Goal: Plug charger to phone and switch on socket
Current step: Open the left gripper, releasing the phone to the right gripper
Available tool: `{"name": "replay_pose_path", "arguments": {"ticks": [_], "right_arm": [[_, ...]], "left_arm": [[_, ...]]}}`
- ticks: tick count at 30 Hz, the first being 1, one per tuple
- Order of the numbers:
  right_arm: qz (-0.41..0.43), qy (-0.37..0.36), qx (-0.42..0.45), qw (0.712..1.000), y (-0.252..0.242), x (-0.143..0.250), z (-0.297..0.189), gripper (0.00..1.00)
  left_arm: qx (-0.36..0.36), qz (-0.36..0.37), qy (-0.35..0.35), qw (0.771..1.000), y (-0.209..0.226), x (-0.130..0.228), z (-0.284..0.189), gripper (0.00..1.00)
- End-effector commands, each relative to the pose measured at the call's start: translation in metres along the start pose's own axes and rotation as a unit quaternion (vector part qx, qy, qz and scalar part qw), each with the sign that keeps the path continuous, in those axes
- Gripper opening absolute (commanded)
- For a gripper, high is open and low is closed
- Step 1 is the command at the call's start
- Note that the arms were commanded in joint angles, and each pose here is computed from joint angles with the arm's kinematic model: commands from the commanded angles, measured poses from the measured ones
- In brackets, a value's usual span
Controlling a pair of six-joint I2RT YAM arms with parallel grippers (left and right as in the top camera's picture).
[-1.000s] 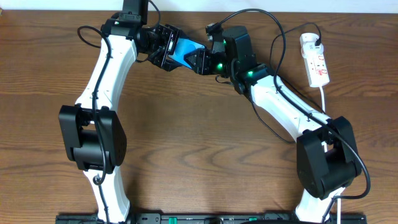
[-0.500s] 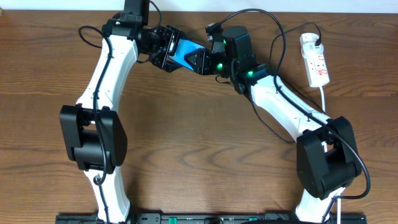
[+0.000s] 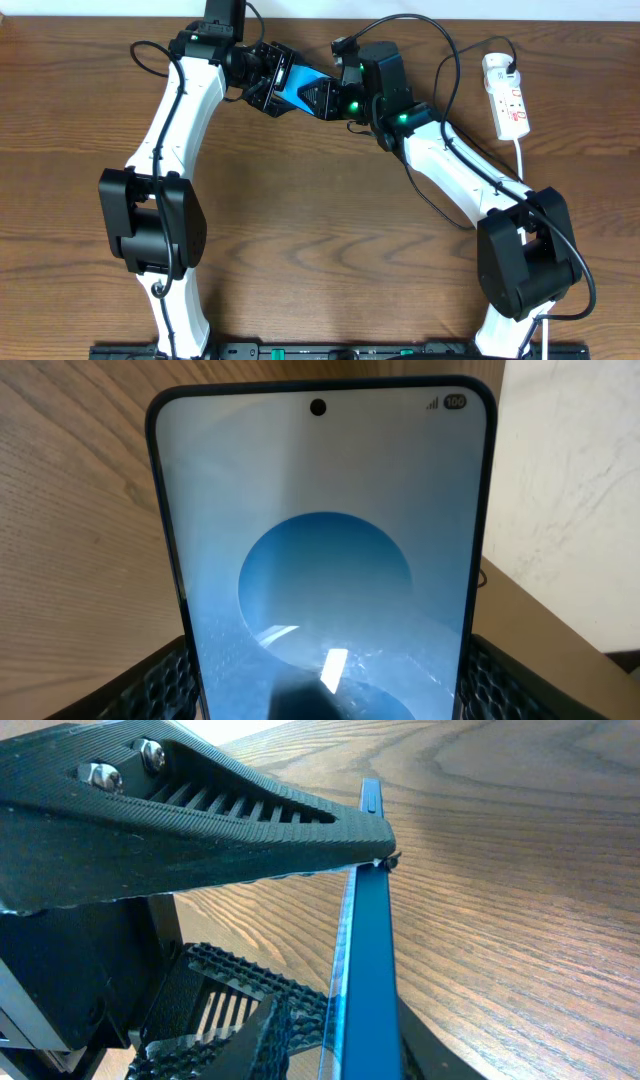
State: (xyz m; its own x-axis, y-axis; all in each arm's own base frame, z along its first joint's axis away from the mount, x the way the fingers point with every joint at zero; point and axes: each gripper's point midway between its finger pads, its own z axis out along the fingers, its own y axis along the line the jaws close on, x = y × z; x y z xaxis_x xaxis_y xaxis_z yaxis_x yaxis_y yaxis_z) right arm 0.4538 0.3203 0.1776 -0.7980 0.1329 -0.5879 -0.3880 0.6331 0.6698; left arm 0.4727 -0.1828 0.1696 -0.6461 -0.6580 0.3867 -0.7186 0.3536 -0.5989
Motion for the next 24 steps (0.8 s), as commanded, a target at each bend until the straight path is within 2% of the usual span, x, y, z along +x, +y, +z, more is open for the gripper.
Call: {"name": "replay_pose_path", "arguments": {"ticks": [1,24], "right_arm": [[-0.013,-0.007,-0.003,1.0,0.007,-0.0053,-0.0002,0.24],[-0.013,-0.007,-0.003,1.0,0.0071,-0.0054,-0.0002,0.12]], "left_arm": [[0.029,0.038,0.025,0.999,-0.0219,0.0292,-0.0147,0.07],[0.028,0.038,0.022,0.999,-0.0216,0.028,-0.0147,0.07]]}}
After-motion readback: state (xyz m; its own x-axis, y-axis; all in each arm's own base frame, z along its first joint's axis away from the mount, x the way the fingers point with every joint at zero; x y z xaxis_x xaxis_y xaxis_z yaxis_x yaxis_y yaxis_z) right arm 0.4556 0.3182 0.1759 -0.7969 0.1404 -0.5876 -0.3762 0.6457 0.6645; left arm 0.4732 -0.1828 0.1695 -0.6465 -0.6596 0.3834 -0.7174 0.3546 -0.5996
